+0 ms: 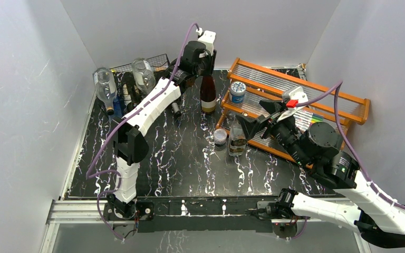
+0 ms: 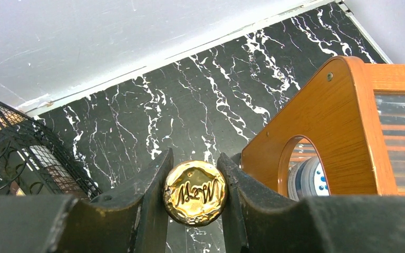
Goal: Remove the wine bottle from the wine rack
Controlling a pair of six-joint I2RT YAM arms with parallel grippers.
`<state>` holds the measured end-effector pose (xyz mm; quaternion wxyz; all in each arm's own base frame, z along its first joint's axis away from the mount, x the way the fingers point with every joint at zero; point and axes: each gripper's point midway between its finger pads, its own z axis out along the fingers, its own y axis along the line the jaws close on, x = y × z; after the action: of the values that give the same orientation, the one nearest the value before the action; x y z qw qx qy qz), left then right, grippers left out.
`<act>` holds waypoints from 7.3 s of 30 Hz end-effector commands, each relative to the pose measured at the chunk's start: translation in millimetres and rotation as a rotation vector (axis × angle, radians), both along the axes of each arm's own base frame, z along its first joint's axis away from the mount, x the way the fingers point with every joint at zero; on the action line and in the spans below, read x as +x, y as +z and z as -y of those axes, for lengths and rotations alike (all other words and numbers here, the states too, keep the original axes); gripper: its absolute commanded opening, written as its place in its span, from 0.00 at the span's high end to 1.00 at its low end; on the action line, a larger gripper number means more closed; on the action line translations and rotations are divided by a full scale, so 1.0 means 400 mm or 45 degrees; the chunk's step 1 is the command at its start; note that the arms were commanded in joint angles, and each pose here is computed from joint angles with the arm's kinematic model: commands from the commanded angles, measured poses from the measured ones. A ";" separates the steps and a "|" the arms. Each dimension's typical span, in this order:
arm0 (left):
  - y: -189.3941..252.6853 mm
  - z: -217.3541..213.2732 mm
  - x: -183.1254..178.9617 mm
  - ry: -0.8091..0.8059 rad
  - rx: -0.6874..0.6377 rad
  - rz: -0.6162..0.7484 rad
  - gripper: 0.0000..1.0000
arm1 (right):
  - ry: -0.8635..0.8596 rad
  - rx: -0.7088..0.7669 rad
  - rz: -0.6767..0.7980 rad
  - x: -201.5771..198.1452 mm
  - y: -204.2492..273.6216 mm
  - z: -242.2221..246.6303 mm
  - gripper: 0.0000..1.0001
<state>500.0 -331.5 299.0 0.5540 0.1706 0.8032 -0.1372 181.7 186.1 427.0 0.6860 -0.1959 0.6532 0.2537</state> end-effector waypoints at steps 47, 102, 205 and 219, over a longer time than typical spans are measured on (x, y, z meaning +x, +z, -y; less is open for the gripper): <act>-0.028 -0.562 -0.619 0.489 -0.195 -0.177 0.02 | 0.108 -0.249 -0.265 0.147 -0.248 -0.375 0.02; 0.145 -0.695 -0.443 0.483 -0.467 -0.072 0.02 | -0.259 -0.435 -0.388 0.711 -0.833 -0.718 0.36; -0.228 -0.124 -0.736 -0.936 -0.355 0.253 0.02 | 0.349 -0.677 -0.944 0.022 -0.390 -0.409 1.00; -0.255 -0.125 -0.706 -0.828 -0.310 0.314 0.44 | 0.390 -0.633 -0.932 -0.001 -0.367 -0.395 0.73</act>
<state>212.5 -281.9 180.0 0.5519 0.3668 0.6401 -0.3887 186.9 337.4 240.6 0.2540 -0.3507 0.8827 0.1827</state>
